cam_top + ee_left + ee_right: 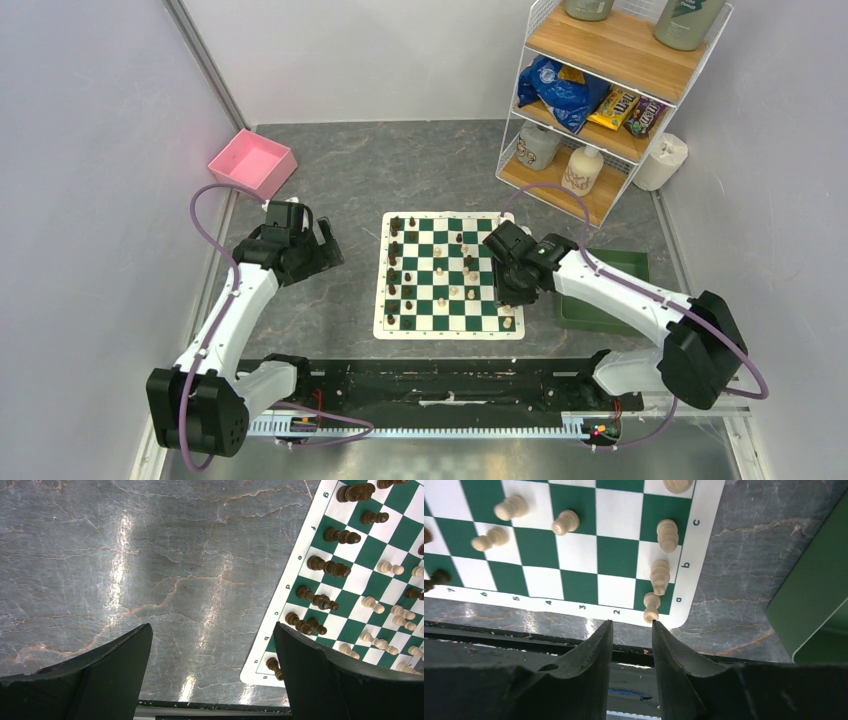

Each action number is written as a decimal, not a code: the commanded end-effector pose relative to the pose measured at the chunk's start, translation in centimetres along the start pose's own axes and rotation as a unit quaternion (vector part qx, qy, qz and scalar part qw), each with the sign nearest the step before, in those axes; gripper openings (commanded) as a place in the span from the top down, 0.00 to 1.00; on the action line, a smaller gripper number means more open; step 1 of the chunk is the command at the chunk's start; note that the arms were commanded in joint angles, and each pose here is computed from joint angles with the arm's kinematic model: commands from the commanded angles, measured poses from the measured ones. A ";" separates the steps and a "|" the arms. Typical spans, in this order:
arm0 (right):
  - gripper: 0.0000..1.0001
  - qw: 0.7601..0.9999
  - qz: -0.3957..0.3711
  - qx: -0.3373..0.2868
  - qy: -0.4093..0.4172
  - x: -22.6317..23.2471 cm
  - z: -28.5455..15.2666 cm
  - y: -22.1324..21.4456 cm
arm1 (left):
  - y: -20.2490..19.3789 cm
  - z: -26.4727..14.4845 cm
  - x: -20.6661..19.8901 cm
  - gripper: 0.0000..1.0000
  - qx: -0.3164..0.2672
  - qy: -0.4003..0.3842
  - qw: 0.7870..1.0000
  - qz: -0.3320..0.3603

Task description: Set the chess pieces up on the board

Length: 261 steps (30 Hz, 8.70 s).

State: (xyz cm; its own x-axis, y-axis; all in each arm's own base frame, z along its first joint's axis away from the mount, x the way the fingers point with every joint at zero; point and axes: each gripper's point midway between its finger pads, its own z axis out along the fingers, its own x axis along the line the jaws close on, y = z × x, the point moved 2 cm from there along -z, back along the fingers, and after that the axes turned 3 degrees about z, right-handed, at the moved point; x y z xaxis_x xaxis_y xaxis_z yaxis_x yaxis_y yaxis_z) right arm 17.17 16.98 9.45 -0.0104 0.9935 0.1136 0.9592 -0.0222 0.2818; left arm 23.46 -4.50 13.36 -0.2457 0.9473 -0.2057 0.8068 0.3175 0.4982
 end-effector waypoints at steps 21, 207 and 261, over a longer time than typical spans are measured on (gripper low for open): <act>0.58 0.996 -0.052 -0.061 0.037 8.2 4.4 15.0 | 1.5 -0.7 -0.2 0.02 -0.023 0.001 1.000 0.007; 0.84 0.989 -0.119 -0.050 0.069 14.1 8.1 16.2 | 1.4 -0.5 -0.1 0.03 -0.016 0.004 1.000 0.007; 0.84 0.998 -0.004 -0.055 -0.030 1.3 10.1 19.2 | 1.3 -0.4 -0.2 0.03 -0.013 0.004 1.000 0.007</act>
State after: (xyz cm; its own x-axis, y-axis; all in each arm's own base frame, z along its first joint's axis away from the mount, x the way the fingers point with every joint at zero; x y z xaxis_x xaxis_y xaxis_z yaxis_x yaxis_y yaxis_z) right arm 37.69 19.24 5.57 -0.0110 0.9977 0.0674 0.9304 -0.0145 0.3662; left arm 23.55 -4.34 13.10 -0.2547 0.9481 -0.1904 0.8140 0.3165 0.4871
